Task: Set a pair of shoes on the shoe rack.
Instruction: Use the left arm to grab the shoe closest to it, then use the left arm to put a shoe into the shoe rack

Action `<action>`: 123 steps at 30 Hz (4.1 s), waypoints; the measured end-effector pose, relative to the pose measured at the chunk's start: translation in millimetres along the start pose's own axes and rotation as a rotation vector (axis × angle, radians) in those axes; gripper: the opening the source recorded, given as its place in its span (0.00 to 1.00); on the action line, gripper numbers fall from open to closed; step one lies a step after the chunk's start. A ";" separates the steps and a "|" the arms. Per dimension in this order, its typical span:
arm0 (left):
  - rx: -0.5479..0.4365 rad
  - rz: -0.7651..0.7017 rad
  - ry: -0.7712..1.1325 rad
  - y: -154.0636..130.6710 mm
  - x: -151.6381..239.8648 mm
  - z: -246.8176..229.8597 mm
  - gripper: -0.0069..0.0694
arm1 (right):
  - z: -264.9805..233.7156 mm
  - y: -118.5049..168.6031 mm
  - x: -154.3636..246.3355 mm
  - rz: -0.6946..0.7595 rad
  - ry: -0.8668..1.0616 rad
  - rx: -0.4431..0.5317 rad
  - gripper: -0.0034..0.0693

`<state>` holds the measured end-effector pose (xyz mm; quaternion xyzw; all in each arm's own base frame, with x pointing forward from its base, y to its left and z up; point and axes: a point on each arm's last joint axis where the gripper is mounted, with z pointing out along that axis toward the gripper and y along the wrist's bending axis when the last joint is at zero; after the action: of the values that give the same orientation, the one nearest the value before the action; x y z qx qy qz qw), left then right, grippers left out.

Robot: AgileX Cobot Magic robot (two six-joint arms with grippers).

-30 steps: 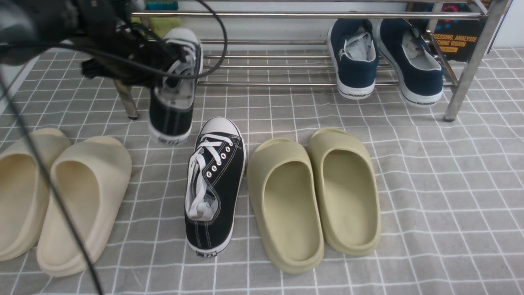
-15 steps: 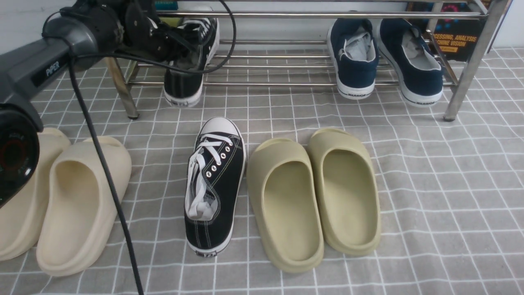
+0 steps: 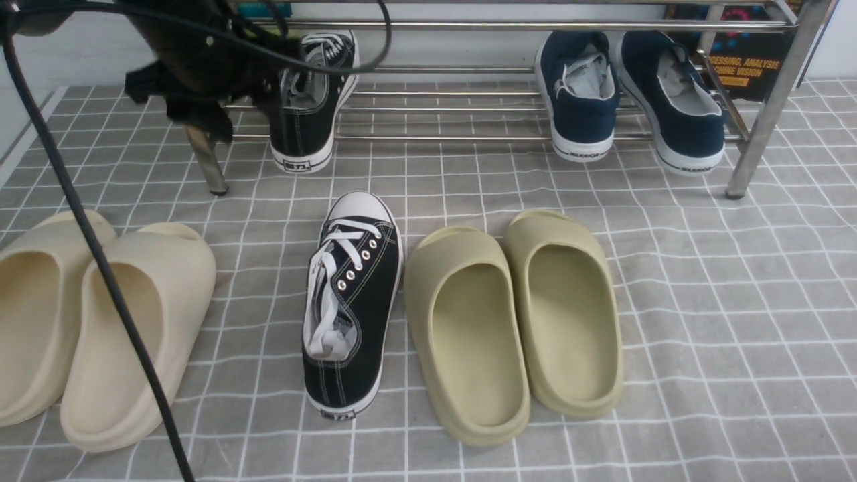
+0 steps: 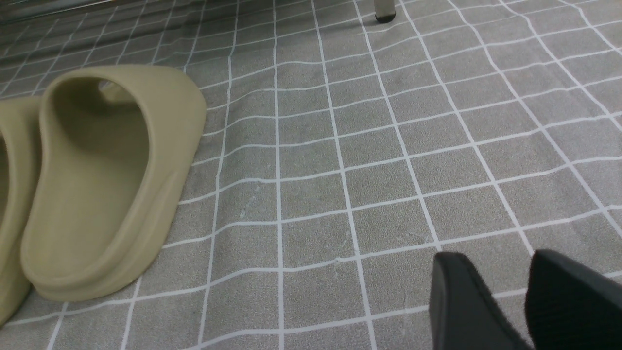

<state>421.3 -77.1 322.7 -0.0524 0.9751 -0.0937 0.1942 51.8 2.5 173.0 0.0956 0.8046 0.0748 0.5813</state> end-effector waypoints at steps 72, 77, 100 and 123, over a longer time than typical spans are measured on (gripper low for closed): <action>-0.160 0.011 0.054 -19.5 78.6 55.2 0.64 | 0.0 0.0 0.0 0.000 0.000 0.000 0.38; -0.151 0.012 0.017 -19.8 77.7 37.6 0.64 | 0.0 0.0 0.0 0.000 0.000 0.000 0.38; -0.060 0.025 0.024 -23.3 86.6 63.5 0.17 | 0.0 0.0 0.0 -0.001 0.000 0.000 0.38; 0.124 0.150 -0.275 -90.2 -42.3 68.7 0.17 | 0.0 0.0 0.1 -0.001 0.001 0.000 0.38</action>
<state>492.8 -170.5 294.3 0.0203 0.9329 -0.1310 0.3349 51.7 2.5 172.9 0.0953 0.8049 0.0744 0.5809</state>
